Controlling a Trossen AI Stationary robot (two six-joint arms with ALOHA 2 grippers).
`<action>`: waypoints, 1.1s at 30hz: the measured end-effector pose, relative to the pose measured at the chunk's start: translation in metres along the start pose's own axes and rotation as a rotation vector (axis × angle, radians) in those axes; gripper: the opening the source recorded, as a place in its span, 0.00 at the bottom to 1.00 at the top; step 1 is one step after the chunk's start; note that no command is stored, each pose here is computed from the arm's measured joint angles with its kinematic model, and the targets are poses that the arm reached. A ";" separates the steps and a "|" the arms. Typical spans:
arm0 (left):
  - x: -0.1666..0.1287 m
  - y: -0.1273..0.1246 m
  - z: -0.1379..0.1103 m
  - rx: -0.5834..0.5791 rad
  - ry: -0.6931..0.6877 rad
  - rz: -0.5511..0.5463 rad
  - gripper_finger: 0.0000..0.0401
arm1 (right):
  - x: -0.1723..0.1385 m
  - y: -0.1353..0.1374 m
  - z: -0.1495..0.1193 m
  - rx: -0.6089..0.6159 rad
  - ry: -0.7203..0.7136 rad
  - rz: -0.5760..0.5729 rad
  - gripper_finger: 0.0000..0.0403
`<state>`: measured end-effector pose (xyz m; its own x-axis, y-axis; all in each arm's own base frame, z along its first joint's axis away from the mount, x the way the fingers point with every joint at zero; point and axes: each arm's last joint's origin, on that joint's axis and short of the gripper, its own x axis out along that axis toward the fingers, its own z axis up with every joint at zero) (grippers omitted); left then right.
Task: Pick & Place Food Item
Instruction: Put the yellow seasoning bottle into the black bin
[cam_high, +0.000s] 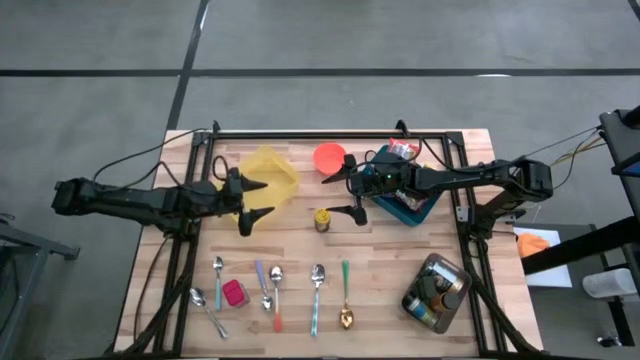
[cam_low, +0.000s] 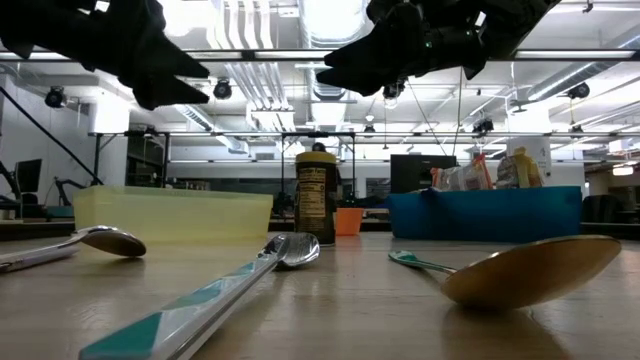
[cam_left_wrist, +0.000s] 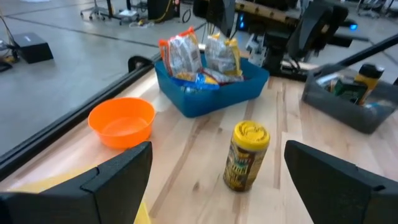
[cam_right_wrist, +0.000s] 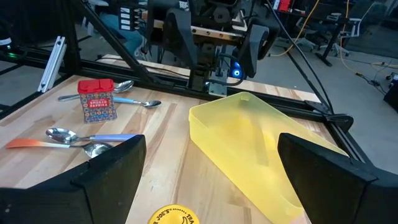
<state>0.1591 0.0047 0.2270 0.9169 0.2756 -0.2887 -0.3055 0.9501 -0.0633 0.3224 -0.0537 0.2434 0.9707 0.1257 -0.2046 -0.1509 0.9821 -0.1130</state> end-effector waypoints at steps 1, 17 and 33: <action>0.000 0.000 -0.001 0.005 0.014 0.002 0.92 | 0.000 0.000 0.000 0.000 0.000 0.000 0.90; -0.002 0.004 -0.020 0.066 0.206 0.033 0.92 | 0.000 0.000 0.000 0.001 -0.001 0.000 0.90; -0.004 0.006 -0.029 0.096 0.293 0.046 0.92 | 0.000 0.000 0.000 0.333 -0.002 -0.064 0.90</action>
<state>0.1459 0.0050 0.2004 0.7851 0.2785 -0.5533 -0.3067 0.9508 0.0433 0.3229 -0.0540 0.2439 0.9767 0.0623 -0.2052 -0.0208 0.9799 0.1984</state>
